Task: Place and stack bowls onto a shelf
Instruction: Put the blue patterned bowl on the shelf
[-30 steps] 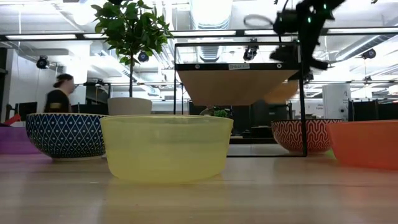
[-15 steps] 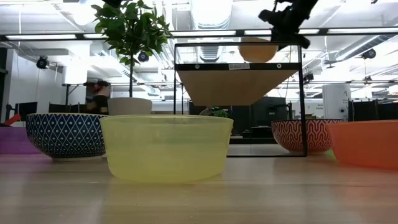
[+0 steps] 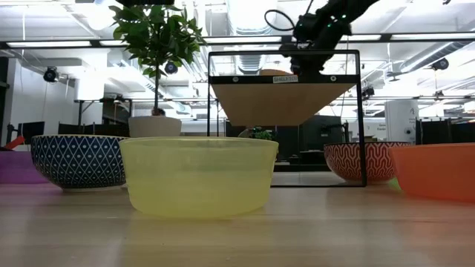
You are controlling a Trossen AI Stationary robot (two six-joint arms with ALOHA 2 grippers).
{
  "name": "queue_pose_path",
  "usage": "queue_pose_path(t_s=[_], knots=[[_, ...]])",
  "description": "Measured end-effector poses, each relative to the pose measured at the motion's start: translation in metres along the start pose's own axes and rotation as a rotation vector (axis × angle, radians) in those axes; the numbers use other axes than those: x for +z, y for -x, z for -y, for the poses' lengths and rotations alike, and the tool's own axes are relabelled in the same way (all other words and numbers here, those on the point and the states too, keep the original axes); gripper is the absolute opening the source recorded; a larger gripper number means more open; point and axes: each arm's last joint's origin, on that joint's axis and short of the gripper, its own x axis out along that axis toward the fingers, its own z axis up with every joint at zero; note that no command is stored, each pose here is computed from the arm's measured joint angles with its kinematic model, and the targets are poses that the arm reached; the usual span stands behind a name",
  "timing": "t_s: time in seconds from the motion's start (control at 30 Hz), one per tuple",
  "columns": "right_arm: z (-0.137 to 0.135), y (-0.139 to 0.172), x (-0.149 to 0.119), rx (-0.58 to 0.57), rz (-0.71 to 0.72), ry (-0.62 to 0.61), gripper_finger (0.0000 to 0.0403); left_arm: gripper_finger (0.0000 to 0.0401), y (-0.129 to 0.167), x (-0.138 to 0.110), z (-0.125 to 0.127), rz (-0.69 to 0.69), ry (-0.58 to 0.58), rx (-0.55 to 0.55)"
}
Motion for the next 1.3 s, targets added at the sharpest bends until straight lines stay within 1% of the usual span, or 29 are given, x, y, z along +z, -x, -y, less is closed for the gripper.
queue_pose_path(t_s=[0.17,0.33,0.43,0.6,0.67,1.03,1.3], knots=[[-0.004,-0.012,0.013,-0.001,0.005,0.006,0.0013,0.0077,0.0,-0.001,-0.002,-0.018,0.011,0.072],[-0.013,-0.021,0.02,0.002,0.001,0.03,0.0013,0.0077,0.0,-0.001,-0.002,-0.02,0.023,0.082],[-0.018,-0.024,0.021,-0.047,-0.004,0.044,0.0013,0.0077,0.0,-0.001,-0.002,-0.02,0.024,0.082],[-0.021,-0.026,0.016,-0.166,-0.014,0.071,0.0013,0.0077,0.0,-0.001,-0.002,-0.021,0.024,0.085],[-0.022,-0.026,0.015,-0.19,-0.014,0.078,0.0013,0.0077,0.0,-0.001,-0.002,-0.024,0.022,0.084],[-0.022,-0.025,0.014,-0.193,-0.021,0.08,0.0013,0.0077,0.0,-0.003,-0.002,-0.042,0.034,0.08],[-0.028,-0.027,0.012,-0.185,-0.025,0.098,0.0013,0.0077,0.0,-0.004,-0.002,-0.045,0.036,0.079]])
